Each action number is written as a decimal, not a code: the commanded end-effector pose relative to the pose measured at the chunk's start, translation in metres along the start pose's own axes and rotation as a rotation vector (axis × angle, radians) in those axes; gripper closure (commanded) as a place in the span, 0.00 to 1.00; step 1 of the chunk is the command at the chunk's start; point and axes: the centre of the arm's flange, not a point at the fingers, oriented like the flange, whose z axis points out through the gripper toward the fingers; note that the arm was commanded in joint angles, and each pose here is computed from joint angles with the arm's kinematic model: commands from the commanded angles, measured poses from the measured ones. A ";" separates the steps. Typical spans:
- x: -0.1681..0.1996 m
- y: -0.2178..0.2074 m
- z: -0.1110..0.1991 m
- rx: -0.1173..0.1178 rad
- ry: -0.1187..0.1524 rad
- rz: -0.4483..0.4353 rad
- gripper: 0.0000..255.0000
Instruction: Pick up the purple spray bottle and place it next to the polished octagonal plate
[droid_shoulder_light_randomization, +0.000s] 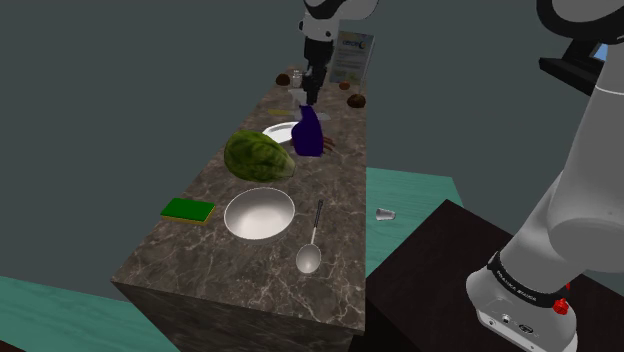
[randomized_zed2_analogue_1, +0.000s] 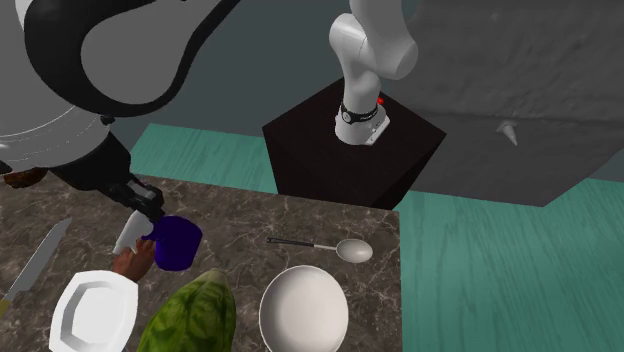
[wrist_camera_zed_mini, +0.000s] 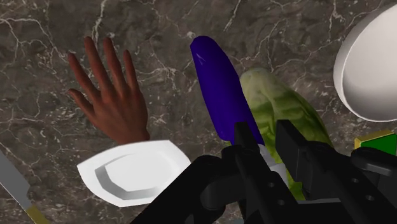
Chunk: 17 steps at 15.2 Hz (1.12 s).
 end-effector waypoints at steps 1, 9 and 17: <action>0.000 0.001 0.010 0.000 0.001 0.000 1.00; -0.004 0.004 0.050 0.000 0.001 0.000 1.00; -0.004 0.004 0.050 0.000 0.001 0.000 0.00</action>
